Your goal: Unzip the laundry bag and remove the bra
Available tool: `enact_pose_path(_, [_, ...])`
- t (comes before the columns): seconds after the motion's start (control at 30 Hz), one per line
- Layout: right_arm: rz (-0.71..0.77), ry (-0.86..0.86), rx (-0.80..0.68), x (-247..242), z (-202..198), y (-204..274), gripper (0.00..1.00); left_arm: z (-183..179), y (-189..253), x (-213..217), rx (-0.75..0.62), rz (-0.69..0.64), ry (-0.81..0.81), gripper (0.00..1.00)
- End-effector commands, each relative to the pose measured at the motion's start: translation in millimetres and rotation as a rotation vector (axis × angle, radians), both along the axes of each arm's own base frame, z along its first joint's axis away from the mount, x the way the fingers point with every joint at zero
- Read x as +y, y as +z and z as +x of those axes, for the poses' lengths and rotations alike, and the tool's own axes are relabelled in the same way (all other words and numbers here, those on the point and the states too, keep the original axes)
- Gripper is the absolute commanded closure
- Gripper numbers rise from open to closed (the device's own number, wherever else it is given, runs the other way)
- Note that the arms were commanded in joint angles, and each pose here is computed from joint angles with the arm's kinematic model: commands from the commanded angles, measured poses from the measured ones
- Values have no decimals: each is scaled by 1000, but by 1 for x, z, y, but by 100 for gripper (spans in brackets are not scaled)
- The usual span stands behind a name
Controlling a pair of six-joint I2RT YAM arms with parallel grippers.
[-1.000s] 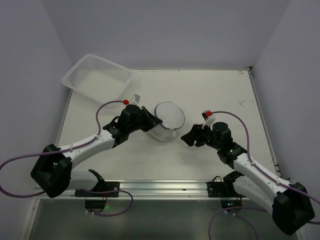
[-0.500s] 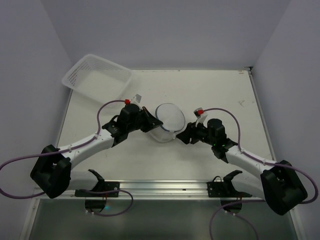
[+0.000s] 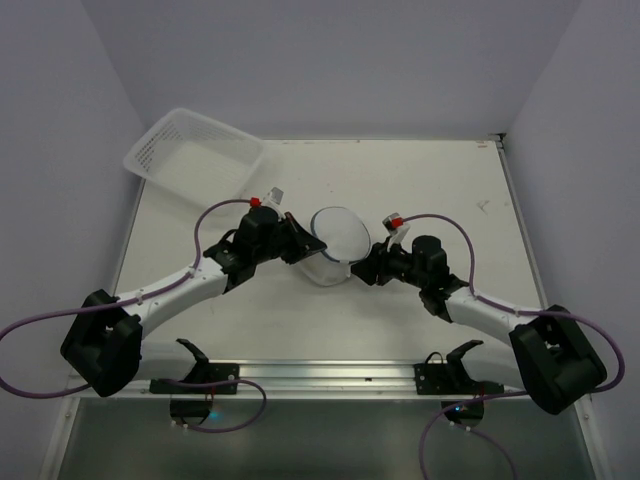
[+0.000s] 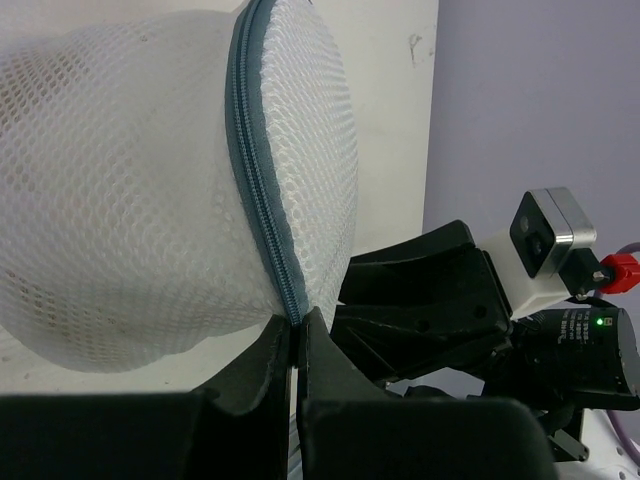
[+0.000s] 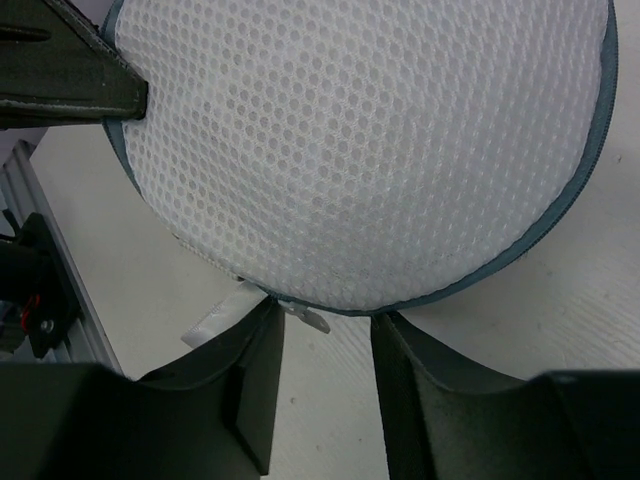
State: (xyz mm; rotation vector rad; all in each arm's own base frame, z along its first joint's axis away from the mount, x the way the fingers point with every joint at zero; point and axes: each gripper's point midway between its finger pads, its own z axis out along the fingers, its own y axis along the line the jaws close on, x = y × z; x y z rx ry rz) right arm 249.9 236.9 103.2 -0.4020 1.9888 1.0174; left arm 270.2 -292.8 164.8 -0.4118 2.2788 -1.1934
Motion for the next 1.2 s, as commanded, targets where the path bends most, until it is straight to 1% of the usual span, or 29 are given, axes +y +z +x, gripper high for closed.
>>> enact_pose_path(0.0, [49, 33, -106, 11, 10, 29, 64, 4, 31, -5, -68, -50, -30, 100])
enact_pose_path(0.07, [44, 26, -103, 10, 11, 28, 71, 4, 31, -4, -66, -49, -31, 100])
enact_pose_path(0.1, [32, 24, -104, 9, 11, 26, 81, 4, 31, -4, -65, -47, -31, 100])
enact_pose_path(0.13, [20, 16, -99, 7, 11, 24, 85, 4, 30, -3, -65, -44, -31, 100])
enact_pose_path(0.17, [13, 13, -97, 6, 11, 22, 93, 4, 30, -2, -66, -42, -27, 100])
enact_pose_path(0.23, [-5, 1, -87, 2, 9, 19, 100, 4, 29, -1, -63, -39, -28, 100])
enact_pose_path(0.33, [-42, -38, -72, -7, 9, 15, 100, 3, 23, 7, -56, -13, -30, 100])
enact_pose_path(0.37, [-55, -79, -85, -13, 13, 19, 100, 4, 25, 9, -67, -11, -30, 100])
enact_pose_path(0.4, [-98, -104, -54, -21, 12, 11, 100, 3, 18, 16, -46, 17, -24, 100])
enact_pose_path(0.43, [-121, -140, -51, -27, 16, 11, 100, 0, 18, 22, -56, 38, -25, 100])
enact_pose_path(0.47, [-147, -209, -55, -40, 24, 12, 100, -1, 15, 27, -60, 53, -20, 100])
enact_pose_path(0.5, [-175, -243, -13, -49, 23, 4, 100, -1, 16, 30, -71, 62, -19, 100])
enact_pose_path(0.6, [-128, -319, 62, -67, 30, 9, 100, -6, 11, 40, -101, 109, -60, 100])
enact_pose_path(0.63, [-116, -332, 68, -69, 33, 16, 100, -12, 6, 41, -109, 137, -107, 100])
enact_pose_path(0.7, [-125, -322, 92, -70, 31, 18, 100, -14, 0, 45, -124, 173, -153, 100])
enact_pose_path(0.73, [-120, -311, 82, -67, 33, 26, 100, -18, -12, 49, -121, 224, -204, 100])
enact_pose_path(0.83, [-126, -246, 77, -60, 26, 34, 100, -8, -28, 59, -124, 306, -251, 100])
enact_pose_path(0.93, [-140, -182, 82, -50, 11, 35, 100, 20, -27, 57, -148, 297, -248, 100])
enact_pose_path(1.0, [-126, -144, 96, -40, 1, 36, 100, 44, -8, 47, -199, 263, -235, 100])
enact_pose_path(1.03, [-114, -122, 106, -35, -5, 36, 100, 52, -12, 40, -181, 249, -253, 92])
enact_pose_path(1.07, [-91, -125, 132, -32, -8, 35, 100, 64, 7, 31, -217, 219, -255, 84])
enact_pose_path(1.1, [-74, -129, 139, -30, -9, 33, 100, 70, 8, 22, -201, 179, -262, 67])
enact_pose_path(1.13, [-65, -141, 157, -28, -10, 30, 100, 74, 14, 17, -201, 153, -258, 55])
enact_pose_path(1.17, [-27, -161, 175, -25, -8, 32, 100, 79, 25, 12, -212, 123, -254, 42])
